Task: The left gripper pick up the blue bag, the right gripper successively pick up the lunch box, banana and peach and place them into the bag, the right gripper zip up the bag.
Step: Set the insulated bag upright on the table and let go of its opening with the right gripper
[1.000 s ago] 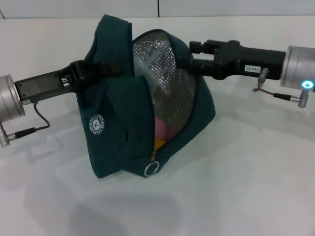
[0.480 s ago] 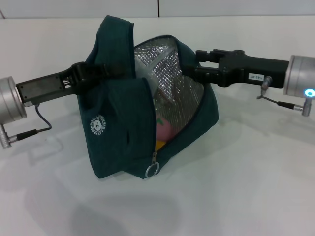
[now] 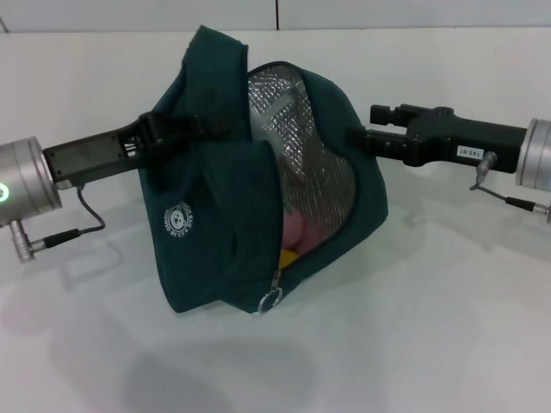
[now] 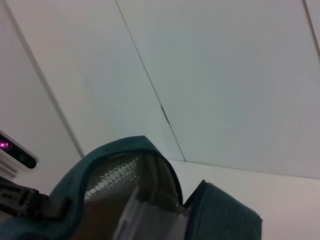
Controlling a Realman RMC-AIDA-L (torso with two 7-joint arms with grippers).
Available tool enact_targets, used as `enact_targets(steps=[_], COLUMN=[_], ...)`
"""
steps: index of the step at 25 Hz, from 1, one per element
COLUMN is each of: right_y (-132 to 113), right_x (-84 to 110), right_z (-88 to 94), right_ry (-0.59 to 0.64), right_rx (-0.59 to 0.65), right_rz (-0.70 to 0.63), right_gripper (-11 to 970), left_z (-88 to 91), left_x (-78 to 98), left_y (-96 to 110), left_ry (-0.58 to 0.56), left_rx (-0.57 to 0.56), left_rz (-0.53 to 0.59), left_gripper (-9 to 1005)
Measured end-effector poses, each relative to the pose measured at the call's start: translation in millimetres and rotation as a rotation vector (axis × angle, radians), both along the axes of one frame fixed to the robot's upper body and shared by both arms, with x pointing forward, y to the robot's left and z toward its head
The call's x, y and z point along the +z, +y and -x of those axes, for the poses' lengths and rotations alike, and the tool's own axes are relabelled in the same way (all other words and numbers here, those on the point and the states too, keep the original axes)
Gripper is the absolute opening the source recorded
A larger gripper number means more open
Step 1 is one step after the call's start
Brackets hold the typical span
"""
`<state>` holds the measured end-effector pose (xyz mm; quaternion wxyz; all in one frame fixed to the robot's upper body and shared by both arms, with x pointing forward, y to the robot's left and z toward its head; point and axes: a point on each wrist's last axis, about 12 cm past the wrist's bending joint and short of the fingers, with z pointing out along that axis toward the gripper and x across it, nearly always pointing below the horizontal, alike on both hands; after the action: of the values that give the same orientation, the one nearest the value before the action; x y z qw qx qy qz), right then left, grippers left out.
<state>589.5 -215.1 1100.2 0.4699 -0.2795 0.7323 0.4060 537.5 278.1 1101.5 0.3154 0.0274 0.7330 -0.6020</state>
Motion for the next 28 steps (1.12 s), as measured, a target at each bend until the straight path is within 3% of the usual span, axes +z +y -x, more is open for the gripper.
enact_targets(steps=[28], right_y=[22], right_x=[-5.5], right_z=[2.1], right_ry=[0.116], right_rx=[0.047], right_rz=[-0.123], right_gripper=[581], left_z=[-1.8], left_x=[-1.7], left_y=[-7], left_ry=[0.005], left_rx=[-0.019], left_rz=[0.015], left_gripper=[30])
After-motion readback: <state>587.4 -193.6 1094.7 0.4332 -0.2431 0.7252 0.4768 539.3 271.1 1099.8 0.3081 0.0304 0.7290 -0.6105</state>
